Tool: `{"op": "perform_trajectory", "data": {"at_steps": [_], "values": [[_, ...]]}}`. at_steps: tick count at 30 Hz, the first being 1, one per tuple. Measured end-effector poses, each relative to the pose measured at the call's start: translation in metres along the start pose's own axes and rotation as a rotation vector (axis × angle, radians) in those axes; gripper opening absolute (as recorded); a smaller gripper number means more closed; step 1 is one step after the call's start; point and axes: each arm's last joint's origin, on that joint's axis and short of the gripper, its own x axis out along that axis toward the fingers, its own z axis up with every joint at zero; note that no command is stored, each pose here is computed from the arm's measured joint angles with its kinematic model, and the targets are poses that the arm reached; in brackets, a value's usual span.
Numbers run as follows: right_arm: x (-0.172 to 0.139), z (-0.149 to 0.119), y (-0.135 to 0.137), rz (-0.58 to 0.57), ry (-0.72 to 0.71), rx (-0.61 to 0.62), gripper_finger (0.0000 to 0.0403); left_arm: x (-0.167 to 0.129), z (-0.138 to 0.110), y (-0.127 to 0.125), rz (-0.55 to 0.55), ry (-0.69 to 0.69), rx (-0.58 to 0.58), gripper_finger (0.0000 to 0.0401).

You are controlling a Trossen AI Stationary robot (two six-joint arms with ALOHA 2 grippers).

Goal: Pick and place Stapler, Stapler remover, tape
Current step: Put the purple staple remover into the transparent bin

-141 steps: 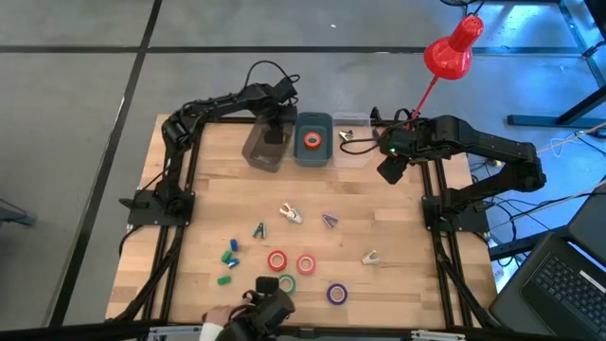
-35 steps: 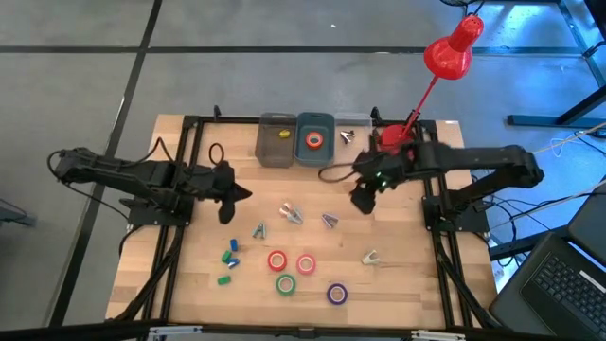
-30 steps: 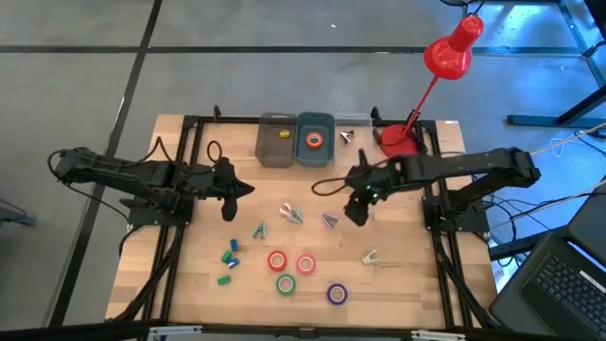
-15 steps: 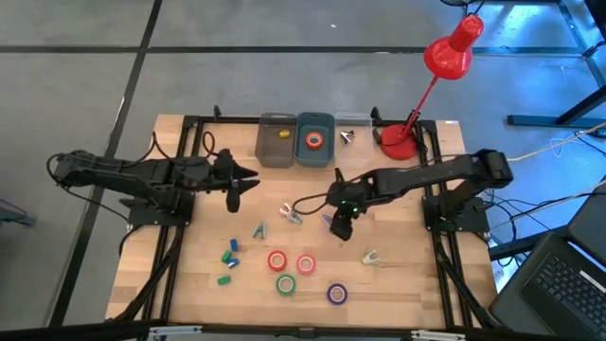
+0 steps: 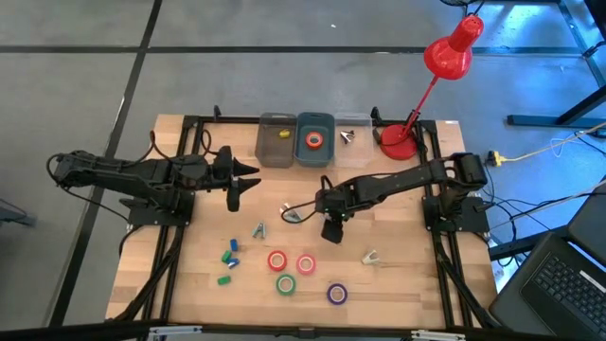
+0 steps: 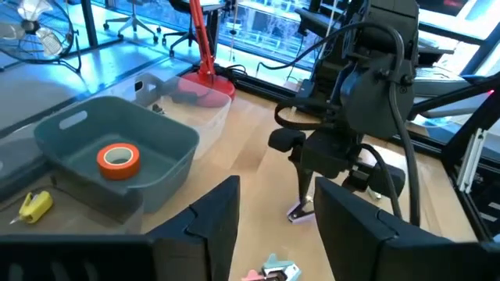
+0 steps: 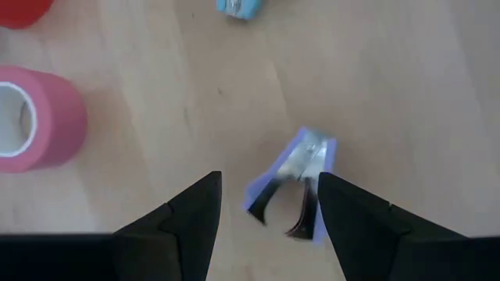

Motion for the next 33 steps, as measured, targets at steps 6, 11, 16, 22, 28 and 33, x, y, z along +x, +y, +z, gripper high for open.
{"op": "perform_trajectory", "data": {"at_steps": [6, 11, 16, 22, 28, 33], "values": [[0.003, 0.001, -0.002, -0.021, -0.006, -0.019, 0.0215, 0.000, 0.000, 0.000, 0.002, 0.005, 0.002, 0.0159], [0.015, 0.000, -0.005, -0.036, 0.024, -0.032, 0.0215, 0.000, -0.001, 0.000, 0.003, 0.006, 0.018, 0.0157], [0.031, -0.001, -0.008, -0.041, 0.053, -0.038, 0.0215, 0.000, -0.001, 0.000, 0.004, 0.008, 0.021, 0.0158], [0.034, 0.000, -0.009, -0.053, 0.053, -0.014, 0.0195, 0.000, -0.001, 0.000, 0.004, 0.010, 0.022, 0.0157], [0.030, -0.001, -0.008, -0.042, 0.055, -0.011, 0.0082, 0.000, -0.001, 0.000, 0.007, 0.012, 0.022, 0.0155], [0.006, 0.000, -0.006, 0.015, 0.066, 0.003, 0.0084, 0.000, -0.001, 0.000, 0.007, 0.012, 0.022, 0.0156]]}}
